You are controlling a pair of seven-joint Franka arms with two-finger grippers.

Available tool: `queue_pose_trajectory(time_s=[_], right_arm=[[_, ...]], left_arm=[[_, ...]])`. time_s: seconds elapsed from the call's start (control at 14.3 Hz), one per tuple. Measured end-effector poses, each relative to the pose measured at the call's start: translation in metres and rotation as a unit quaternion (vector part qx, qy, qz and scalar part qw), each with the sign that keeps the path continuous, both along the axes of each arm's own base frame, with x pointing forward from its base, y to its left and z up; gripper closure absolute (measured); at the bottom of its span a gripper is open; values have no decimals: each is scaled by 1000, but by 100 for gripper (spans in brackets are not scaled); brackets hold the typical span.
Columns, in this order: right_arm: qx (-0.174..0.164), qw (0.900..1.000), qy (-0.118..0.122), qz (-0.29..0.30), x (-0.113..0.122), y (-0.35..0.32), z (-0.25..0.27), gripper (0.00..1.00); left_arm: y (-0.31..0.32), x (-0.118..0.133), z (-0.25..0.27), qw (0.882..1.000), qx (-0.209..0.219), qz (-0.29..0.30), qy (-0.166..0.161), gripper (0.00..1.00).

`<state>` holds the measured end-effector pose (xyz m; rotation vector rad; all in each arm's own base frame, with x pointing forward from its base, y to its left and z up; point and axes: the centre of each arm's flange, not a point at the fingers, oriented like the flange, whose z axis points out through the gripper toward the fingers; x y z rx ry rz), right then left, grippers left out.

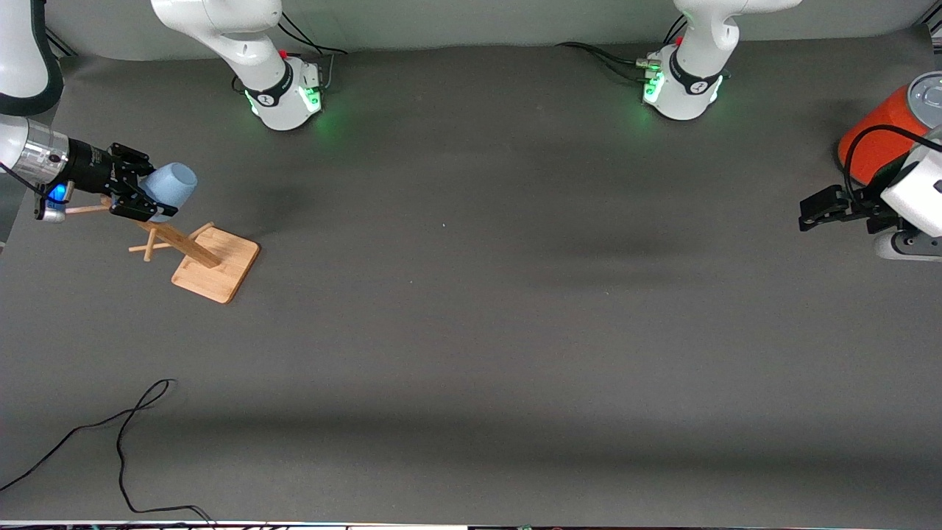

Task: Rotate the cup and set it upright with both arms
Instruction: 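Close the right gripper on the blue cup's base, then lift the blue cup off the stand peg with the right gripper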

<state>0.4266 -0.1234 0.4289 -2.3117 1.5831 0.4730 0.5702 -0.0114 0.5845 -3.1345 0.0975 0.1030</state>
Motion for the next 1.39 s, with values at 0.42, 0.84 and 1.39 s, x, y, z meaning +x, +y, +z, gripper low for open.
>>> queue_pose_trajectory(time_s=[0.42, 0.84, 1.39], right_arm=[[22, 1000, -16, 5, -1, 3, 36, 20], [47, 998, -50, 9, 1, 35, 72, 20], [36, 997, -62, -29, 27, 200, 108, 20]], left_arm=[[0, 0, -1, 1000, 0, 0, 0, 0], [0, 0, -1, 1000, 0, 0, 1, 0], [0, 1, -3, 1000, 0, 0, 2, 0]])
